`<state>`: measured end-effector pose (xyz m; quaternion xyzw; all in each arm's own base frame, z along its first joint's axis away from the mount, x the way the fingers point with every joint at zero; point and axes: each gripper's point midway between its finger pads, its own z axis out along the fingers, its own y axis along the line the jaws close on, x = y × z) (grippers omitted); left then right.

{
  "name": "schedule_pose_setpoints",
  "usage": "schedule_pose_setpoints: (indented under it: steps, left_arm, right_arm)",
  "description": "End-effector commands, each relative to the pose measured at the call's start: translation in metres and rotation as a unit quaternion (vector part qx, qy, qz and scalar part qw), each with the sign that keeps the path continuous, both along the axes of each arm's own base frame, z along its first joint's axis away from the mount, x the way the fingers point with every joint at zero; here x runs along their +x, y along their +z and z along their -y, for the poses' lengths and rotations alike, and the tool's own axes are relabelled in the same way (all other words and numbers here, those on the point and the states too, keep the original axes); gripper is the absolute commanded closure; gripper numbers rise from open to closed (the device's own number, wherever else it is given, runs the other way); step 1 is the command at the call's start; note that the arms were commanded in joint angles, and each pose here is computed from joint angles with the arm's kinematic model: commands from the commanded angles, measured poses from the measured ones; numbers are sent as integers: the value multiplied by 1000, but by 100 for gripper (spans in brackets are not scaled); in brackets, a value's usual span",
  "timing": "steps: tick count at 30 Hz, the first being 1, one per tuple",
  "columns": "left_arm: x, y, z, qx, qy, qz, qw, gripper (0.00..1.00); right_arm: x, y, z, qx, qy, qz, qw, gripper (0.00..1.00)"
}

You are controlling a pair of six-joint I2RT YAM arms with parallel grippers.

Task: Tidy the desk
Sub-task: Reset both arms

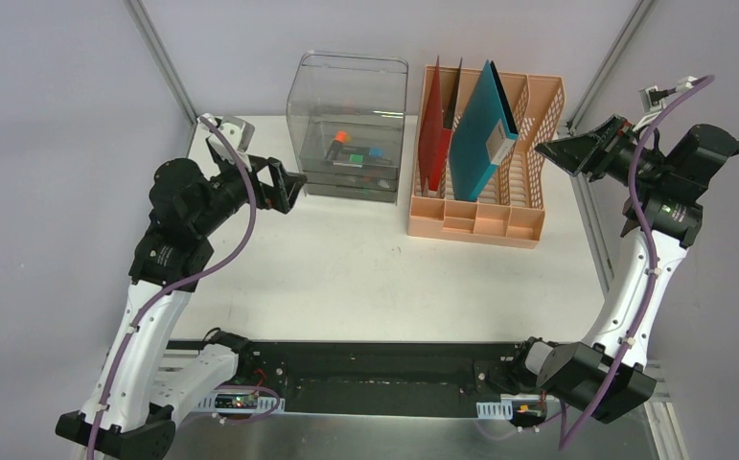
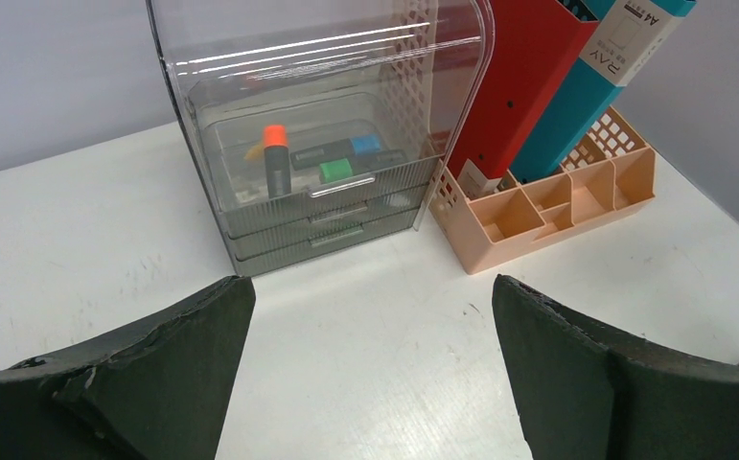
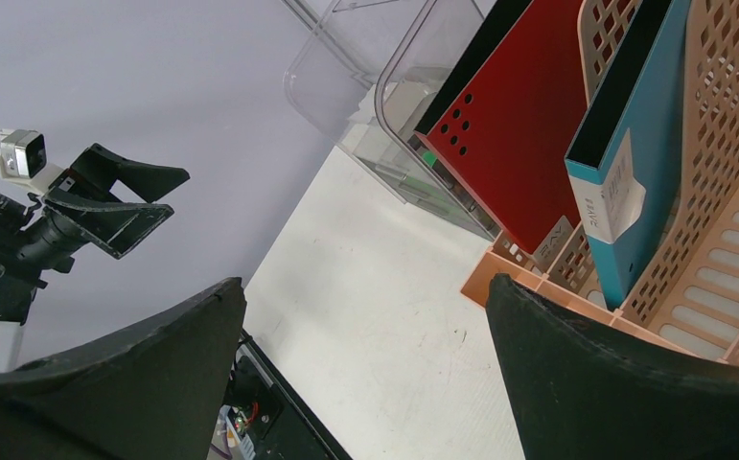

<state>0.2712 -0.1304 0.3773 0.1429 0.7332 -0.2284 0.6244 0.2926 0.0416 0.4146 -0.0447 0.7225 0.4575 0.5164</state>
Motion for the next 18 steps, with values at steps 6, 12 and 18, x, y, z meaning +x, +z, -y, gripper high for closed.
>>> schedule_pose_setpoints:
  steps: [6,12,18]
  left_arm:
    - [-2,16,-6,-1,9,43,999,1]
    - [-3,17,-7,-1,10,46,999,1]
    - [-3,16,-7,0,10,46,999,1]
  right_arm:
    - [-7,14,-2,-12,5,31,999,0]
    - [-9,15,-2,-13,5,33,999,0]
    - [-10,14,-3,-14,5,34,999,0]
